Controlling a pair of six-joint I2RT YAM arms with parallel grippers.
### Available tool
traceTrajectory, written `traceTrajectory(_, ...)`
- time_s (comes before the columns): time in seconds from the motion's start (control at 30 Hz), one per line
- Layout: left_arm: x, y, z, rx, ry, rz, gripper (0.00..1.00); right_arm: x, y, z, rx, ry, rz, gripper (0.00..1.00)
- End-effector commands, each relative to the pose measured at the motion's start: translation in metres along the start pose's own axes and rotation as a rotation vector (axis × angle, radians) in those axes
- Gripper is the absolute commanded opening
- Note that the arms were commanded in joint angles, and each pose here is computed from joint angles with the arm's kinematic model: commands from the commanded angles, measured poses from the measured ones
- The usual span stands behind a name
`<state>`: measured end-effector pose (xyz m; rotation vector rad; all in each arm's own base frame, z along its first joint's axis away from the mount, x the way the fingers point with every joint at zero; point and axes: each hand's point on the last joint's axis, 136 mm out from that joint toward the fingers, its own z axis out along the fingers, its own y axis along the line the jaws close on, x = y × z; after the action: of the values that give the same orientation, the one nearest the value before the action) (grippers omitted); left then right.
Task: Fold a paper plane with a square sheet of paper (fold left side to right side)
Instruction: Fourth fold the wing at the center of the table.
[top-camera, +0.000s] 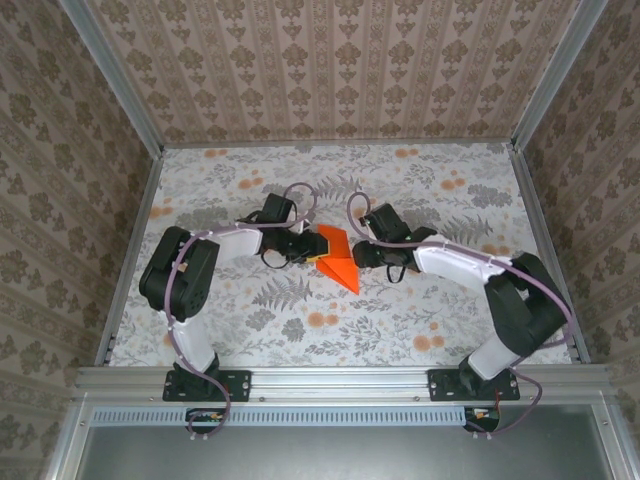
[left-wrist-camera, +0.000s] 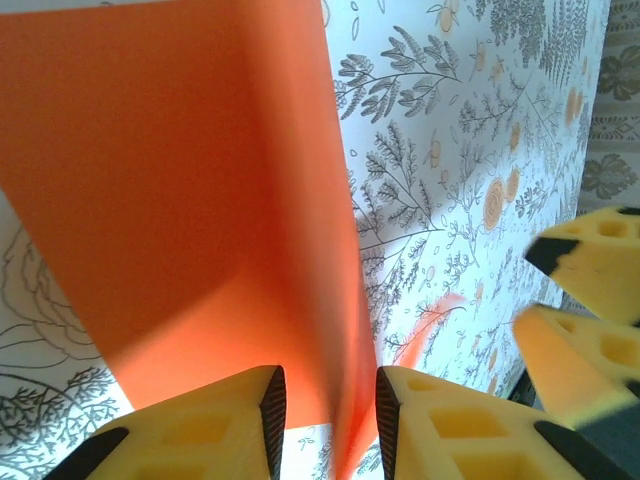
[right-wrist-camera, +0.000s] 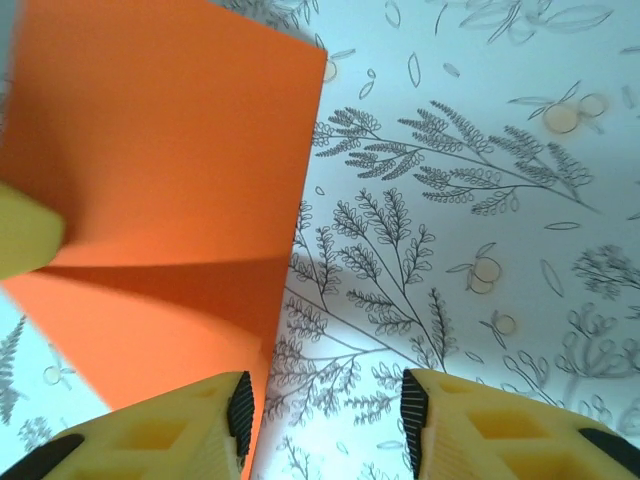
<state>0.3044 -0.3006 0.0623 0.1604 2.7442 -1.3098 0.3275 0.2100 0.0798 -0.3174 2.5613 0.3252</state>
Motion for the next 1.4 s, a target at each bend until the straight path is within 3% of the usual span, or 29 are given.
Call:
traceTrajectory(0.0, -0.005, -0.021, -0.010, 0.027, -0.011, 0.016, 0.31, -0.002, 0.007, -0.016, 0.007, -0.079, -0.063, 0.47)
traceTrajectory(0.33, -0.010, -0.030, -0.011, 0.035, -0.014, 0.015, 0.29, 0.026, 0.060, 0.007, -0.022, -0.032, -0.210, 0.56)
traceTrajectory(0.67, -0.013, -0.032, -0.012, 0.029, -0.019, 0.015, 0.29, 0.029, 0.064, 0.032, 0.047, 0.006, -0.258, 0.56)
traceTrajectory(0.97, -0.014, -0.033, -0.015, 0.024, -0.028, 0.020, 0.30, 0.035, 0.058, 0.039, 0.080, 0.031, -0.251, 0.42)
traceTrajectory(1.2, -0.016, -0.034, -0.028, 0.011, -0.053, 0.030, 0.43, 0.037, 0.060, 0.039, 0.071, 0.042, -0.247, 0.19)
traceTrajectory(1.37, -0.018, -0.031, -0.045, 0.002, -0.089, 0.030, 0.48, 0.040, 0.060, 0.041, 0.054, 0.053, -0.230, 0.09)
